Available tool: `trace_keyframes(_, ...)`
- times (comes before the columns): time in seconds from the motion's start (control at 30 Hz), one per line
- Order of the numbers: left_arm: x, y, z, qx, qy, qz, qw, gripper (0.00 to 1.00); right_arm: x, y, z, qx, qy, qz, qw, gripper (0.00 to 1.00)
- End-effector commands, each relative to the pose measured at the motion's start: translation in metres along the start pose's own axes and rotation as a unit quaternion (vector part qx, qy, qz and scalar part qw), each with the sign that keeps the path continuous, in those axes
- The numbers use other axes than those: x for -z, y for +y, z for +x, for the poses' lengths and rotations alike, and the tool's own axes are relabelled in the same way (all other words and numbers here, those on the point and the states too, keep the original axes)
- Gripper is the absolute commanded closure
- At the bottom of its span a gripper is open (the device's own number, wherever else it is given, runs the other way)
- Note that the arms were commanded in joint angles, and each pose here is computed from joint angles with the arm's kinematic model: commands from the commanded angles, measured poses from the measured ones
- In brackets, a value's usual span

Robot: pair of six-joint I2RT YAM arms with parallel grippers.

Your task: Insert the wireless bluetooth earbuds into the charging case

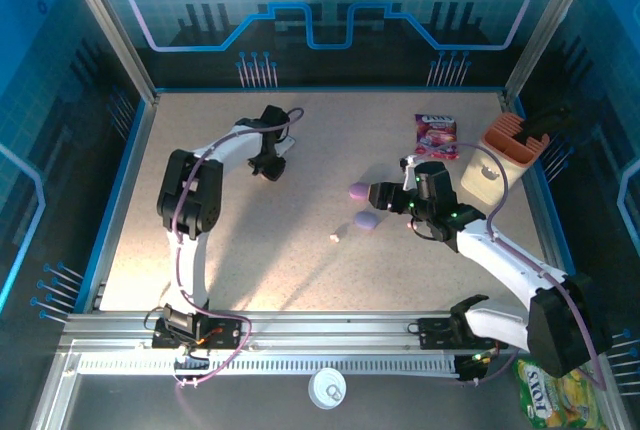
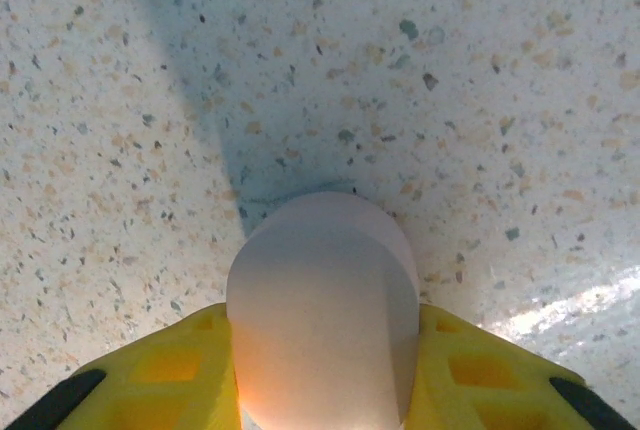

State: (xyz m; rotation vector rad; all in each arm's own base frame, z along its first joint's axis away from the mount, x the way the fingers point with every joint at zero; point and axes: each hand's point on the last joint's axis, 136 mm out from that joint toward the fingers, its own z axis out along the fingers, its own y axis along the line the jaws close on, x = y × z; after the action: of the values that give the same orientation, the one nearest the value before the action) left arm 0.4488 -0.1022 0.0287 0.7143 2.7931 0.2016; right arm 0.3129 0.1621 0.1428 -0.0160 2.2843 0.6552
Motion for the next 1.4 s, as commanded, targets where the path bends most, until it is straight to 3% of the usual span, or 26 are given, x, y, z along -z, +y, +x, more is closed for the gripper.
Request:
trace_keyframes(0.0,0.023,-0.001,-0.005,0.012,-0.037,0.014,0.999,0.67,0.002,0.007,-0.015,-0.009,-0.009,-0.014,1.0,0.26)
trace_keyframes(0.2,0.058,-0.01,-0.016,0.009,-0.113,0.022,0.993,0.66,0.0,0.023,-0.023,-0.043,0.01,-0.063,0.997,0.26)
trace_keyframes(0.37,0.093,-0.049,-0.025,-0.031,-0.188,0.048,0.98,0.66,-0.001,0.042,-0.028,-0.065,0.036,-0.108,0.991,0.26)
trace_keyframes(0.63,0.168,-0.144,-0.025,-0.161,-0.33,0.124,0.922,0.61,-0.002,0.066,-0.03,-0.079,0.068,-0.17,0.98,0.26)
trace_keyframes(0.93,0.196,-0.198,-0.008,-0.231,-0.354,0.169,0.89,0.62,-0.003,0.091,-0.032,-0.095,0.093,-0.231,0.964,0.27)
trace_keyframes(1.37,0.205,-0.215,-0.015,-0.244,-0.365,0.17,0.882,0.61,-0.013,0.103,-0.01,-0.093,0.142,-0.255,0.952,0.33)
